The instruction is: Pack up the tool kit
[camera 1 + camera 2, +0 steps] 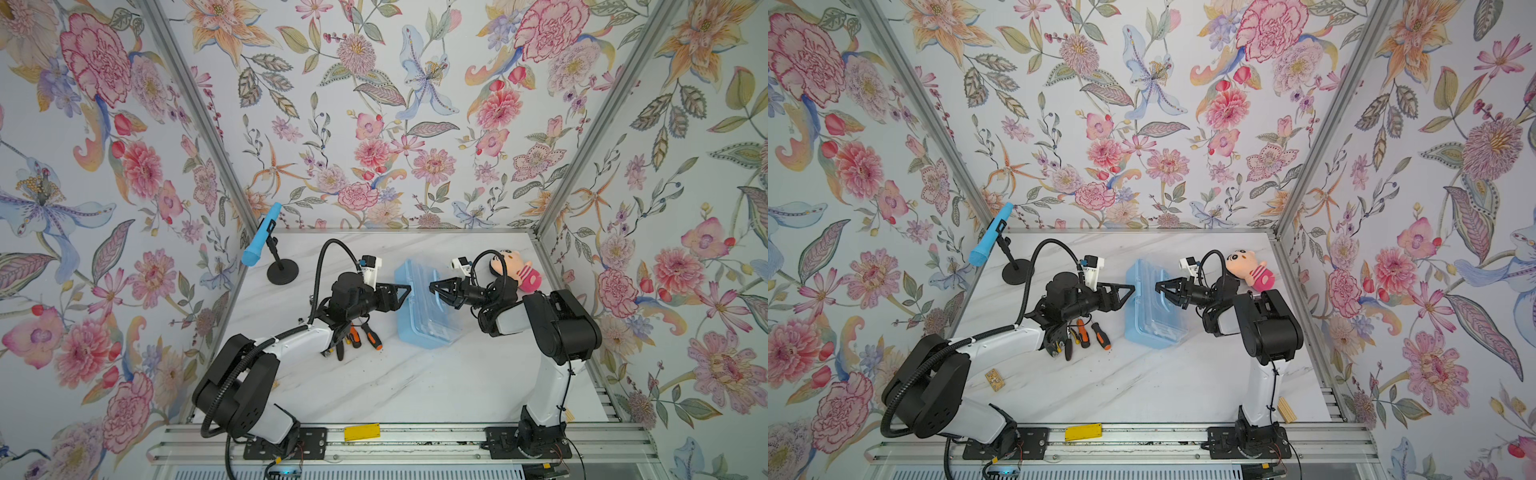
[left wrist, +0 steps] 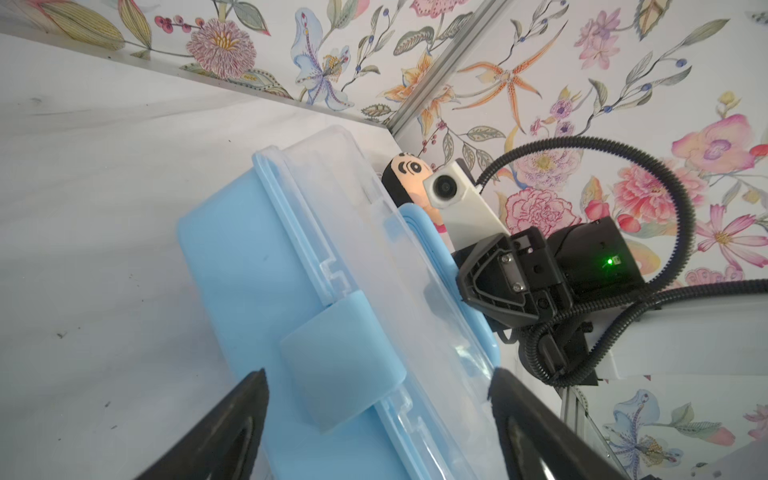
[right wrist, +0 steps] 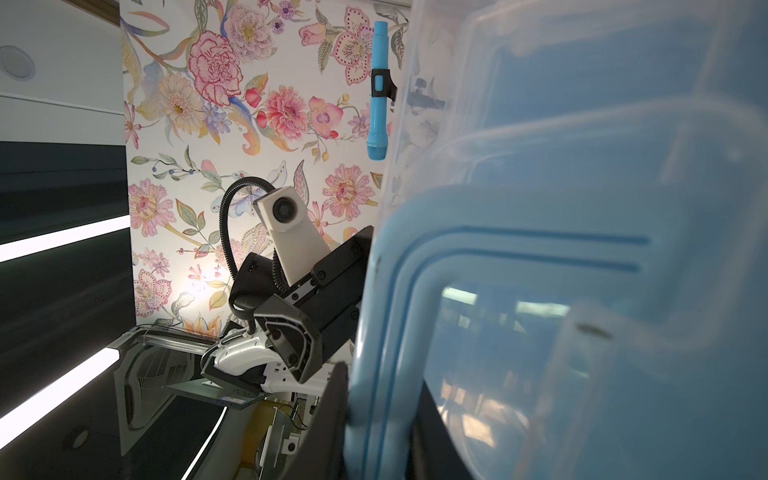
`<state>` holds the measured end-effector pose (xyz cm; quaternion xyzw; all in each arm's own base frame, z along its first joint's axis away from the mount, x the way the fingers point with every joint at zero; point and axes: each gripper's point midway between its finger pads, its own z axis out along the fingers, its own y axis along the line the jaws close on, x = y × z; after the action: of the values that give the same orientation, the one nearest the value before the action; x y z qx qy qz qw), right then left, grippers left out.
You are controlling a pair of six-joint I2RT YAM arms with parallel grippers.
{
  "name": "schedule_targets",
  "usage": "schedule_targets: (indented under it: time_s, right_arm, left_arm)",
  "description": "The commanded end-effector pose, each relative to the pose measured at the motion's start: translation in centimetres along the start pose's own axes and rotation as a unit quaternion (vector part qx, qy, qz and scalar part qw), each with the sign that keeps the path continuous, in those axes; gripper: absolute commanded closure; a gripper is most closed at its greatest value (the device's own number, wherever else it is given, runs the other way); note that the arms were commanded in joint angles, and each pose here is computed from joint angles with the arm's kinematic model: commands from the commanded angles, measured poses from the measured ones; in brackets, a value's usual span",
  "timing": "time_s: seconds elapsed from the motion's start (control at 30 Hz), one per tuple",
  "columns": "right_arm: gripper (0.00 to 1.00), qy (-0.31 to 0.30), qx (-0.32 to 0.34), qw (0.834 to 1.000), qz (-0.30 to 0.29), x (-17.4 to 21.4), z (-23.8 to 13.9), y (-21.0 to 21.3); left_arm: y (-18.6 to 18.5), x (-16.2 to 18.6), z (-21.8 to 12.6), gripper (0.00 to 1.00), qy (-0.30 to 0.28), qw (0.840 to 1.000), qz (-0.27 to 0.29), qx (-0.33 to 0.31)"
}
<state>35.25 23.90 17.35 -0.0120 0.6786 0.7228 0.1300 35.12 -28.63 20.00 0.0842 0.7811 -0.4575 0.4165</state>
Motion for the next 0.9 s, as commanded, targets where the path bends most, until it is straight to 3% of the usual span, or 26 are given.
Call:
schedule_targets:
  time_s: [0.0, 0.2, 0.4, 0.87]
  right_arm:
    - [1.00, 0.005, 0.014, 0.999, -0.042, 1.5, -0.4, -3.3]
    - [1.00, 0.007, 0.015, 0.999, -0.036, 1.6, -0.4, -3.6]
    - [1.00, 0.011, 0.015, 0.999, -0.034, 1.9, -0.3, -3.7]
    - [1.00, 0.018, 0.022, 0.999, -0.033, 2.1, 0.0, -4.2]
  left_arm:
    - [-0.6, -0.5, -0.7, 0.13, 0.003, 0.998, -0.041, 0.041]
    - [-1.5, 0.0, 0.4, 0.15, 0.041, 0.993, -0.075, 0.082]
    - [0.3, 2.5, 1.8, 0.18, 0.080, 0.988, -0.111, 0.077]
    - [-0.3, 3.2, 3.1, 0.18, 0.081, 0.978, -0.147, 0.128]
